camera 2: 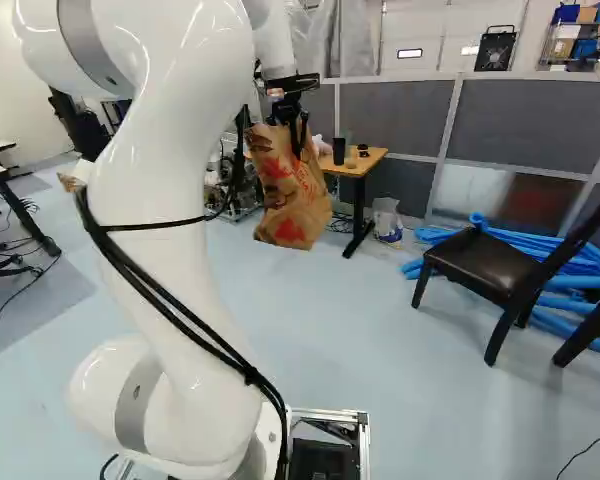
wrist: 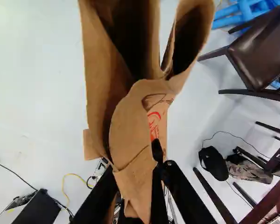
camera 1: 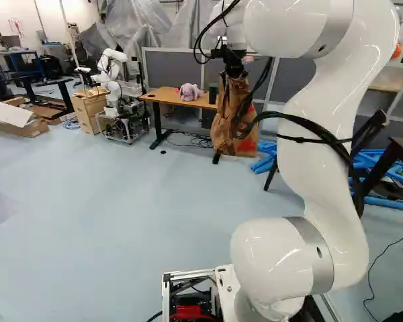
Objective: Pick up the bag on the ground and place it on the table
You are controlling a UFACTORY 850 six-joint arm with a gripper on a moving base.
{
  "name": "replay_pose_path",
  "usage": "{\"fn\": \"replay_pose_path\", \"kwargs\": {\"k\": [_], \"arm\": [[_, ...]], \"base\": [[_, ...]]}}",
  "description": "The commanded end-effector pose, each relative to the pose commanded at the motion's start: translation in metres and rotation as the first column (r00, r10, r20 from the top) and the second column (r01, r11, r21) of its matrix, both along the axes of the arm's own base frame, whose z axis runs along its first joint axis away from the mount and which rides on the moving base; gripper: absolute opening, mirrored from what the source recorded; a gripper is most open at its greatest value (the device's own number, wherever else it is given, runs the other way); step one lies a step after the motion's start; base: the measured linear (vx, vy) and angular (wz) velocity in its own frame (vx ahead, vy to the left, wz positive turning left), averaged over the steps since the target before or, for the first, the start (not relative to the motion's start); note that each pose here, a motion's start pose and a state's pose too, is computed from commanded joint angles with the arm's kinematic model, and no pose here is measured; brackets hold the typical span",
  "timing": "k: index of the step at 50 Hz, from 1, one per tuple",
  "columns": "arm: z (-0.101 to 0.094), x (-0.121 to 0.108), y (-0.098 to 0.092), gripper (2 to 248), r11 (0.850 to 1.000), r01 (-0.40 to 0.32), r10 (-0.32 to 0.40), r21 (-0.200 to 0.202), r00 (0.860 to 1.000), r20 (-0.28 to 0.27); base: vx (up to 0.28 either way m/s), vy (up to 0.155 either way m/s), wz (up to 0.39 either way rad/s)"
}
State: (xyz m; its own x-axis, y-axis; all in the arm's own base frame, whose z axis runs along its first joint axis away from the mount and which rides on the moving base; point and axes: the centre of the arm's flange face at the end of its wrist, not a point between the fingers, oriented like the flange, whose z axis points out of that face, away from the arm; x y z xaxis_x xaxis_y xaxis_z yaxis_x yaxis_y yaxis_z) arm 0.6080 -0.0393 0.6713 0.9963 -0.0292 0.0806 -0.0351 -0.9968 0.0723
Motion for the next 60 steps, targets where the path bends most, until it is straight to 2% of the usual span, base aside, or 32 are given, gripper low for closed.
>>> {"fn": "replay_pose_path", "kwargs": {"k": [23,36,60], "arm": [[0.0,0.0,0.0,25,1.0,0.0,0.0,0.0,1.0,0.0],[0.0,0.0,0.0,25,1.0,0.0,0.0,0.0,1.0,0.0],[0.0,0.0,0.0,25,1.0,0.0,0.0,0.0,1.0,0.0]], "base": [[0.161,0.011,-0.02],[0.149,0.06,-0.021],[0.244,0.065,-0.028]]}}
